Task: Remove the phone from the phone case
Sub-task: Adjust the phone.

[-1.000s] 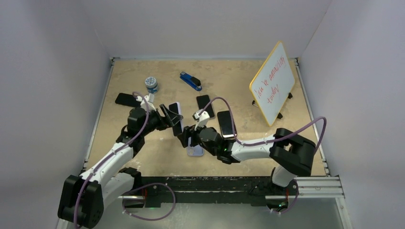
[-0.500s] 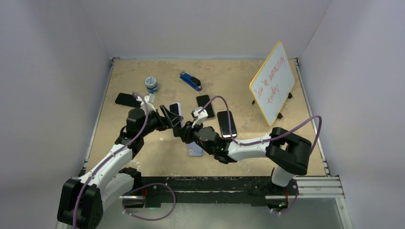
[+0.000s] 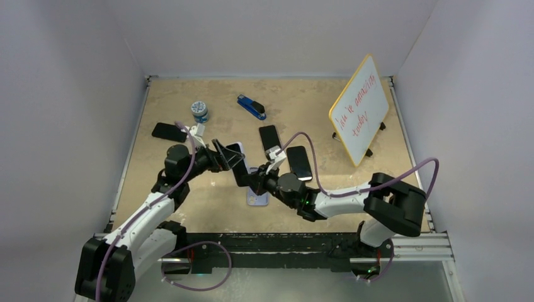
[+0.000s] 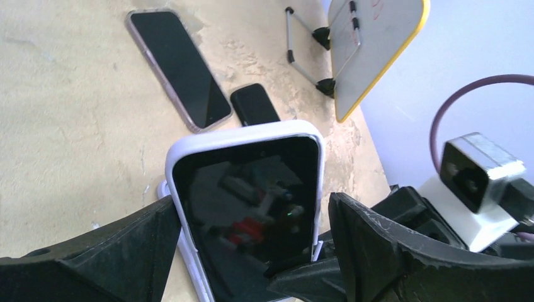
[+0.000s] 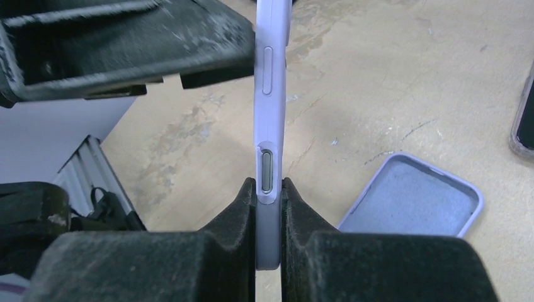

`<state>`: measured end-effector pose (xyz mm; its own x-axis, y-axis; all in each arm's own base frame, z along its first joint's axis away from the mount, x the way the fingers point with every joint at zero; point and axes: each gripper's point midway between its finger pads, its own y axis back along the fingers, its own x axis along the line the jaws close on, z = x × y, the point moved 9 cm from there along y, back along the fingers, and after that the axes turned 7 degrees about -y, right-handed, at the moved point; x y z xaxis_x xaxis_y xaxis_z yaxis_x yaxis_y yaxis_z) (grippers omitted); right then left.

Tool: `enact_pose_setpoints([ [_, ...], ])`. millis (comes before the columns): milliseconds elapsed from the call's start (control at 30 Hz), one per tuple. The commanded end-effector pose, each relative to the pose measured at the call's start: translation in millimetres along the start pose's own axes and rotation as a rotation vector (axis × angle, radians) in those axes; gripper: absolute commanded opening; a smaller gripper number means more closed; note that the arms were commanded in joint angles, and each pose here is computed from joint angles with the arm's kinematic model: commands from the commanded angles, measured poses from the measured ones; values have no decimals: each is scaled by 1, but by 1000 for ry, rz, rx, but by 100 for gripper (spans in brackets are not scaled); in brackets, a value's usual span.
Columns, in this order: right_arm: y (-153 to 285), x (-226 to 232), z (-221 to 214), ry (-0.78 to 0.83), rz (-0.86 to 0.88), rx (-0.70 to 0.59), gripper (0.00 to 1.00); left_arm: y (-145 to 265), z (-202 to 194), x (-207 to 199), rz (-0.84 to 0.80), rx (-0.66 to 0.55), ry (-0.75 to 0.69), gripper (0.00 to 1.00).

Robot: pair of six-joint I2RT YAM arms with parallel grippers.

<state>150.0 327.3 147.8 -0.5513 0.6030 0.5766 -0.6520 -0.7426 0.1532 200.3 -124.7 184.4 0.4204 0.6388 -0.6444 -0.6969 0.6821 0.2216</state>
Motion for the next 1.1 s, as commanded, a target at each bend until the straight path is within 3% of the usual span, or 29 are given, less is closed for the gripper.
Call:
enact_pose_setpoints([
  [0,14,12,30,-113,151,-105,0,4,23,-21,-125,-119,-79,88],
  [300,42,-2,64,-202,302,-166,0,7,23,-34,-267,-120,-80,89],
  [633,65,6,86,-262,421,-242,0,5,19,-45,-389,-102,-87,82],
  [1067,72,20,92,-314,554,-238,0,2,12,-69,-583,-98,-77,50],
])
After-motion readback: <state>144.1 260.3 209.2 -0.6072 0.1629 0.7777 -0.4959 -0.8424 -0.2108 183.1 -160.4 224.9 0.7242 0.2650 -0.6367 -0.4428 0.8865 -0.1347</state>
